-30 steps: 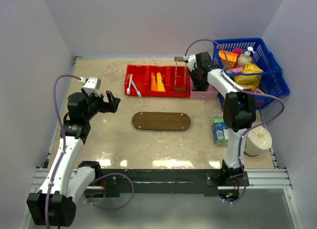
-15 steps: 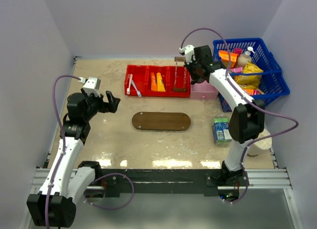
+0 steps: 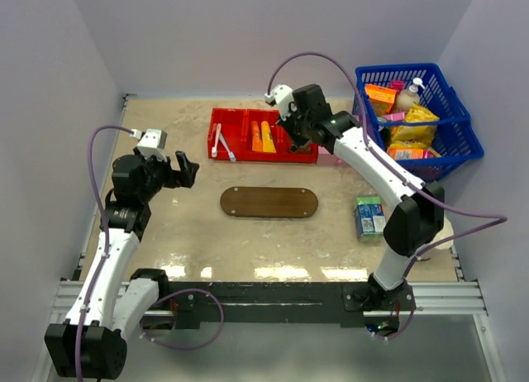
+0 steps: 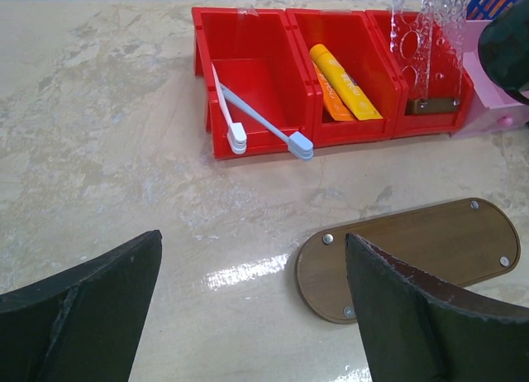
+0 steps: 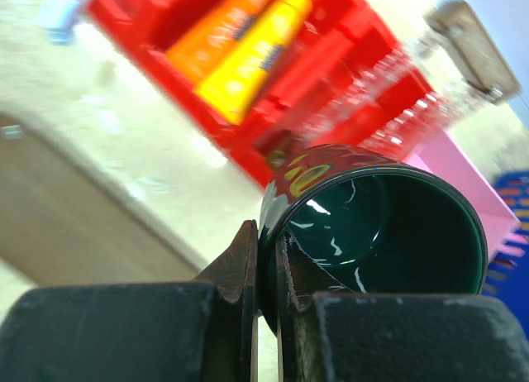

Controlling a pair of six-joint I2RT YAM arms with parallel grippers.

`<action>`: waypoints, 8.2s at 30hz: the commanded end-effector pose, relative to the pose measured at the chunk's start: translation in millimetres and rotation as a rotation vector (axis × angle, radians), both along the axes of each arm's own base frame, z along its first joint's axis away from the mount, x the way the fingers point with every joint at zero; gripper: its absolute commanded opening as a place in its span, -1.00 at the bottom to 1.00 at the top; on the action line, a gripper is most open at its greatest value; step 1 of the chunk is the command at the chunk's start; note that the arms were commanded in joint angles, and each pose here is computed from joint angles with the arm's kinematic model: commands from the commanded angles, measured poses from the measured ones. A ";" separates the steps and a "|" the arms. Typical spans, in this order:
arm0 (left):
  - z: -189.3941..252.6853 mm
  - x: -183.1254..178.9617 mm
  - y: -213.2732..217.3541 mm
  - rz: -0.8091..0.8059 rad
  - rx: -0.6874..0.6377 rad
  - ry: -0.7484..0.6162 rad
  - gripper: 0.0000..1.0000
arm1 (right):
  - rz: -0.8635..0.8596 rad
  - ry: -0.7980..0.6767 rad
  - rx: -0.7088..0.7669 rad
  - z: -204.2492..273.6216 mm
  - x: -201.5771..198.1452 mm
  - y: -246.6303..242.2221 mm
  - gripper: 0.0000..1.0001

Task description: Prepare toiletry sets of a toothbrush and toothpaste on the tray

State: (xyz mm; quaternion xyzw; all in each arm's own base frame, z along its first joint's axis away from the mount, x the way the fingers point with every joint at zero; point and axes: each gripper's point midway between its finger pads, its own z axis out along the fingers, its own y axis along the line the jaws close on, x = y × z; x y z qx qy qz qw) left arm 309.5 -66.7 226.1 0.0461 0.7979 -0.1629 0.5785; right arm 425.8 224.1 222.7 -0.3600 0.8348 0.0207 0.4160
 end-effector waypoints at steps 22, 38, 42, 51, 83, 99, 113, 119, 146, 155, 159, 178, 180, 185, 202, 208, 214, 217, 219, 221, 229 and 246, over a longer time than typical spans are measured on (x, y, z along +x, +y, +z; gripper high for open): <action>26.4 -1.8 16.6 0.094 0.031 -0.084 0.92 | 0.335 0.160 0.254 17.2 -162.4 146.1 -1.00; 26.2 -2.5 17.1 0.097 0.031 -0.086 0.93 | 0.369 0.198 0.175 -41.7 -166.1 190.4 -1.00; 27.8 -2.6 18.8 0.106 0.035 -0.093 0.94 | 0.369 0.198 0.139 -53.9 -163.7 196.9 -1.00; 26.6 -2.4 18.2 0.103 0.033 -0.088 0.95 | 0.377 0.178 0.115 -57.4 -158.1 205.9 -1.00; 27.8 -2.9 47.7 0.257 0.063 -0.080 1.00 | 0.543 0.199 0.047 -75.1 -163.0 222.9 -1.00; 28.7 -3.3 43.6 0.235 0.055 -0.086 1.00 | 0.541 0.202 0.024 -79.3 -162.0 219.2 -1.00; 28.7 -3.3 41.1 0.222 0.050 -0.087 1.00 | 0.538 0.197 0.011 -86.0 -159.4 219.2 -1.00; 28.3 -3.3 40.9 0.220 0.051 -0.087 1.00 | 0.527 0.191 -0.001 -88.5 -156.9 217.4 -1.00; 29.2 -3.7 38.1 0.203 0.049 -0.091 1.00 | 0.504 0.192 0.022 -88.0 -156.3 219.2 -0.54; 28.5 -3.8 37.9 0.201 0.049 -0.090 1.00 | 0.501 0.175 0.038 -81.8 -156.0 219.9 -0.30; 28.5 -3.8 37.9 0.201 0.049 -0.090 1.00 | 0.496 0.167 0.048 -77.3 -154.7 218.7 -0.19; 33.4 -5.5 41.0 0.217 0.055 -0.102 1.00 | 0.514 0.118 0.173 -29.3 -169.9 210.1 0.35; 35.7 -5.6 43.3 0.234 0.050 -0.107 1.00 | 0.521 0.113 0.212 -18.7 -171.7 208.0 0.37; 42.7 -8.7 55.6 0.310 0.047 -0.129 1.00 | 0.465 0.098 0.350 9.4 -159.2 192.4 0.38; 28.6 7.1 38.4 0.230 0.013 -0.098 0.96 | -0.167 -0.120 0.573 60.7 -65.6 -1.3 0.37; 89.8 36.0 11.5 0.134 -0.049 -0.179 0.92 | -0.276 -0.124 0.545 54.1 -38.0 -35.7 0.28; 91.9 57.4 11.7 0.132 -0.013 -0.201 0.93 | -0.353 -0.106 0.508 41.9 -13.1 -37.8 0.18; 75.3 49.9 15.4 0.141 0.019 -0.168 0.93 | -0.299 -0.074 0.572 50.5 -11.3 -19.7 0.16; 77.9 43.2 18.9 0.159 0.019 -0.200 0.94 | -0.305 -0.082 0.620 54.5 -3.5 -13.2 0.14; 81.8 41.0 23.1 0.175 0.034 -0.214 0.94 | -0.335 -0.064 0.603 43.2 10.0 -10.6 0.09; 80.6 41.9 22.9 0.172 0.039 -0.201 0.94 | -0.373 -0.006 0.539 12.5 46.5 8.1 -0.01; 78.9 41.6 22.4 0.173 0.034 -0.198 0.94 | -0.542 -0.057 0.413 -34.4 88.2 -3.6 -0.15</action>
